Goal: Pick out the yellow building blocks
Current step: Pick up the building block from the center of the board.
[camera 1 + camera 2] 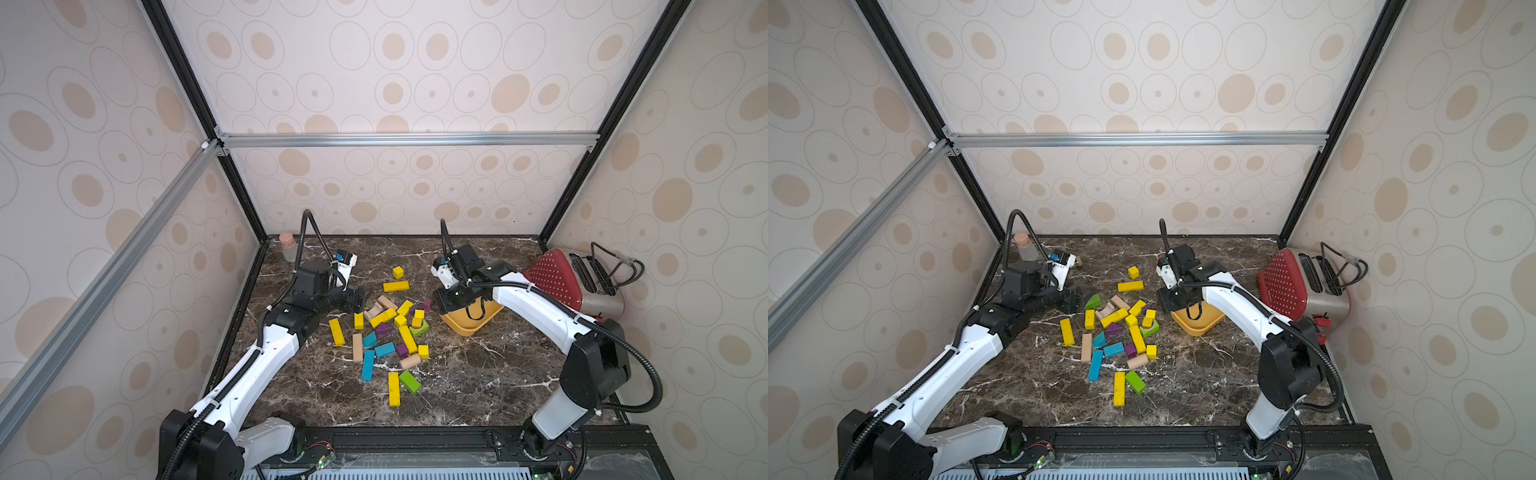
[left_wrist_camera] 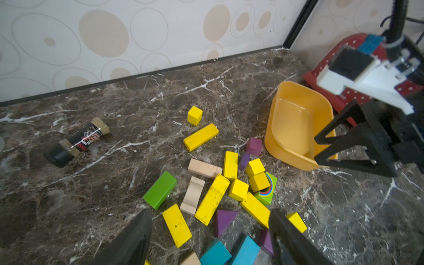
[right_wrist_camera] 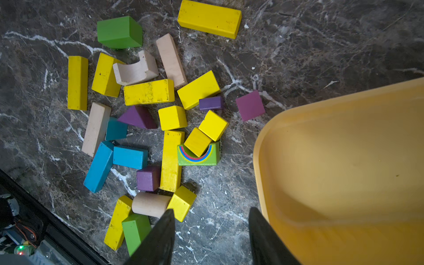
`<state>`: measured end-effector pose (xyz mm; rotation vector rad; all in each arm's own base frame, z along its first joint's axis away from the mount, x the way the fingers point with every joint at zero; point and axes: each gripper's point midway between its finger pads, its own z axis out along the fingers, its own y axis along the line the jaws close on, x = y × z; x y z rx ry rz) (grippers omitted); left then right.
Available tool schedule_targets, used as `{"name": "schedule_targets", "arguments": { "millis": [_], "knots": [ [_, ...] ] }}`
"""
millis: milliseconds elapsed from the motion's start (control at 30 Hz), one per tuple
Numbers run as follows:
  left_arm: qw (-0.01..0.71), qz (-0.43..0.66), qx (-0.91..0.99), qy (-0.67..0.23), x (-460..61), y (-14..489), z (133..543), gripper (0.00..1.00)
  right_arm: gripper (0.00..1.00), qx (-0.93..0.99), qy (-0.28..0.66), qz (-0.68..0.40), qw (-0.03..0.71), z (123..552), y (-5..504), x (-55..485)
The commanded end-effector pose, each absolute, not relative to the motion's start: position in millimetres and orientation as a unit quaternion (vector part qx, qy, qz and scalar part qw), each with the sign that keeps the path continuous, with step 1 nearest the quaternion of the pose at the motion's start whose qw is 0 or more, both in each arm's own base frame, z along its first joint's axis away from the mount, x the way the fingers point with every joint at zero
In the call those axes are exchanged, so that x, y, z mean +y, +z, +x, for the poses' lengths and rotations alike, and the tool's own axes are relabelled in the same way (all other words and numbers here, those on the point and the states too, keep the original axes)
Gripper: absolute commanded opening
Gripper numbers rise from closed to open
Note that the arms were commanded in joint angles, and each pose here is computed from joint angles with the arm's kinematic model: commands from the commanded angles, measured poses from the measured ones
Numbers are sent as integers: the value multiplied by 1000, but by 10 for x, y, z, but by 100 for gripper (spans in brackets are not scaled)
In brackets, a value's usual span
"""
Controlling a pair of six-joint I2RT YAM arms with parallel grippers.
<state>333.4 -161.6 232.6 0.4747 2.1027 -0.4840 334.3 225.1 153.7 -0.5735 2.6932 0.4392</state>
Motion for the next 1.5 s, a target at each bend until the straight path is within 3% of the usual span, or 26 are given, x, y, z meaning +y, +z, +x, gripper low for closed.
{"name": "schedule_targets", "arguments": {
  "millis": [0, 467, 600, 967, 1200, 1467],
  "knots": [
    [423, 212, 861, -187, -1585, 2224, 3181, 80, 52, 953, 155, -211, 155, 3291, 1509, 2355],
    [397, 191, 884, -156, -1420, 1950, 3056, 81, 43, 968, 93, -207, 111, 3226, 1005, 2612],
    [396, 192, 885, -153, -1411, 1928, 3045, 82, 36, 969, 84, -217, 84, 3074, 889, 2631],
    [399, 191, 882, -164, -1449, 1886, 3059, 85, 47, 971, 54, -226, 55, 2675, 698, 2600],
    [397, 228, 866, -202, -1590, 1930, 2953, 99, 51, 975, 47, -211, 47, 2585, 624, 2548],
    [410, 276, 833, -247, -1751, 1964, 2797, 99, 52, 978, 51, -200, 38, 2483, 565, 2563]
  ]
}}
